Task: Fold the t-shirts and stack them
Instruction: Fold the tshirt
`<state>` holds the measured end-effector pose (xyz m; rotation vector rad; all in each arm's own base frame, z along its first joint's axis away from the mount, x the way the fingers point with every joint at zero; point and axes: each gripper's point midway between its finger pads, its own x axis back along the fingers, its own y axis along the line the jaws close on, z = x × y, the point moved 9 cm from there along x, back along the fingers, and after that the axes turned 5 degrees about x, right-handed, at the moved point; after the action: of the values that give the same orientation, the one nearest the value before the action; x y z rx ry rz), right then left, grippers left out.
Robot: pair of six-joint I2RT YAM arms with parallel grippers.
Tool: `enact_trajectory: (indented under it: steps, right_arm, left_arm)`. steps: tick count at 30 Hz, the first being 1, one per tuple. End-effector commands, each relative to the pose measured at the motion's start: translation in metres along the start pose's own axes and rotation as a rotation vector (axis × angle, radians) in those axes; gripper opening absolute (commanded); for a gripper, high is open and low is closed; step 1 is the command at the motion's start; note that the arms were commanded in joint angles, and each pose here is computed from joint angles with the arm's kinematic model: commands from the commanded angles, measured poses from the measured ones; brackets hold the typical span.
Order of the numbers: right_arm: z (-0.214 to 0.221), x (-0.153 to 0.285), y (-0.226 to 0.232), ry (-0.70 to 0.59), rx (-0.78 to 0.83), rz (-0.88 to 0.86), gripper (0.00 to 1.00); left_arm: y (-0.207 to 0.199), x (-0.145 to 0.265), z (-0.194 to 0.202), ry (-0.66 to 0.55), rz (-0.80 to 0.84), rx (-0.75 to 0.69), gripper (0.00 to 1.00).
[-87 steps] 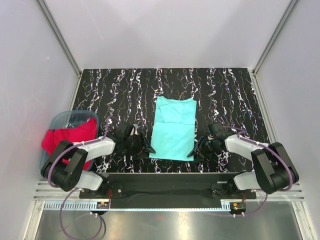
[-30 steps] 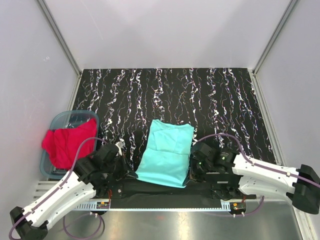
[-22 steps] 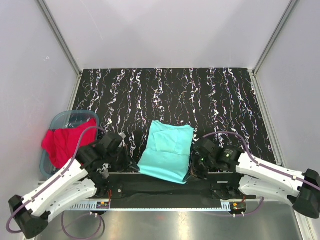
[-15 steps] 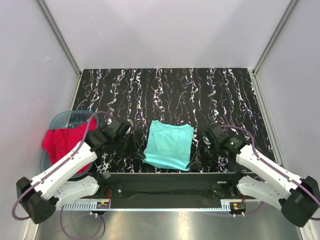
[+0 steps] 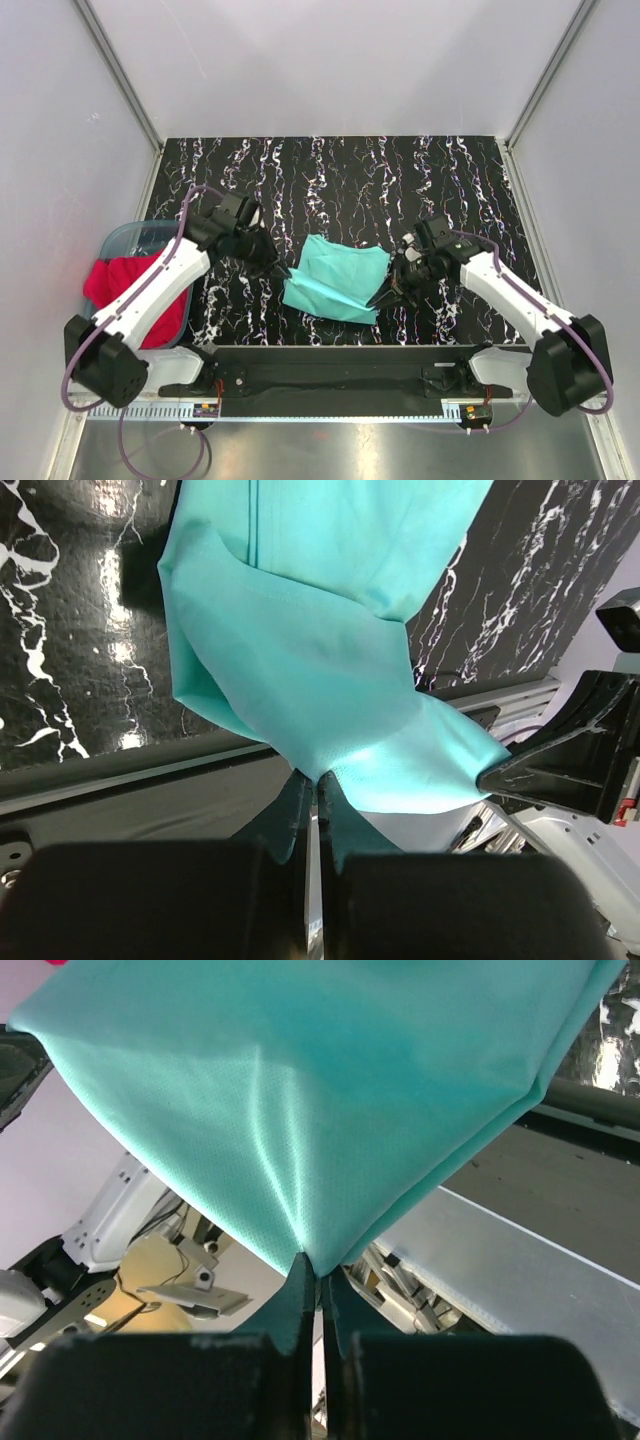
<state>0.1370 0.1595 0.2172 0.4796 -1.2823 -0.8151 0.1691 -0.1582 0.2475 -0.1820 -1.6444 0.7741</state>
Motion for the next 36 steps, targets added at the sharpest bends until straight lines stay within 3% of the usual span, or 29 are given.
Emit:
enact_trajectory:
  steps: [1,26,36]
  right_arm:
    - [-0.011,0.011,0.013,0.063,0.038,-0.13,0.0]
    - [-0.126,0.023,0.007,0.07,-0.239,-0.284,0.0]
    - [-0.217,0.037,-0.016,-0.054,-0.306,-0.345,0.0]
  left_arm:
    - [-0.02,0.006,-0.019,-0.007,0.074,-0.073,0.0]
    - [-0.091,-0.043,-0.127,0.015,0.168,-0.045,0.0]
    - [-0.12,-0.091,-0.188,-0.027,0.314,-0.067,0.0]
